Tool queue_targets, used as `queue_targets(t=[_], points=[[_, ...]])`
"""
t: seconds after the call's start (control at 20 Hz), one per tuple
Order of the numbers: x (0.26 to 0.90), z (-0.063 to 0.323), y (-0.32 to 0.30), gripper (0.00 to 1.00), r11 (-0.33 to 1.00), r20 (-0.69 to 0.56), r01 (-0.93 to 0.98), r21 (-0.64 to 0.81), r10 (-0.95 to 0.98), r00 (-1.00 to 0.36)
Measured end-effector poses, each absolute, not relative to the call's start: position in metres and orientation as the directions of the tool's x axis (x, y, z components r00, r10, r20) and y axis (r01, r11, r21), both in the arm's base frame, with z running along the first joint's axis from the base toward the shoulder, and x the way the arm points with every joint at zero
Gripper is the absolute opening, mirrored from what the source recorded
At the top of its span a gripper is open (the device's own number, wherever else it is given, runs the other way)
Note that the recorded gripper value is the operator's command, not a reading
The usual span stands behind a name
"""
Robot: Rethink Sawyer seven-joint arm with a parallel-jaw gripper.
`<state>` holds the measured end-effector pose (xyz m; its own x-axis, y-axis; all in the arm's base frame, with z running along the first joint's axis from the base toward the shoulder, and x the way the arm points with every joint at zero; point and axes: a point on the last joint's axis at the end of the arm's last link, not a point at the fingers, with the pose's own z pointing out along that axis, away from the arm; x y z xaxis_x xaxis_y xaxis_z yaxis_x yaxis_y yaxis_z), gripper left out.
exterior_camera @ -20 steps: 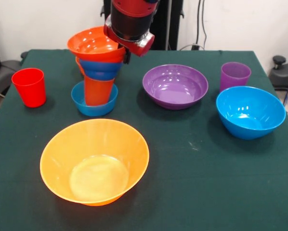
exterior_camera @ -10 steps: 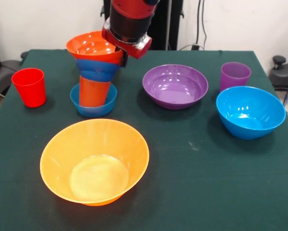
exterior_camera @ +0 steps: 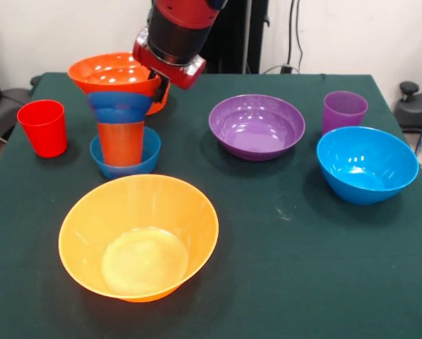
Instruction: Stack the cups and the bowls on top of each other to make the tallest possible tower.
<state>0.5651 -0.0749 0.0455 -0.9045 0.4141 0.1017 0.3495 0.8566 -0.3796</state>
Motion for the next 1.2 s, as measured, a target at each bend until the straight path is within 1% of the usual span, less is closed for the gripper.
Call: queue_targets(t=[0.5,1.2], points=[[0.573,0.043,-0.093,0.0,0.85,0.062,0.33,-0.411,0.387,-0.92],[0.584,0.042,-0.113,0.0,0.849,0.038,0.376,-0.371,0.418,-0.908]])
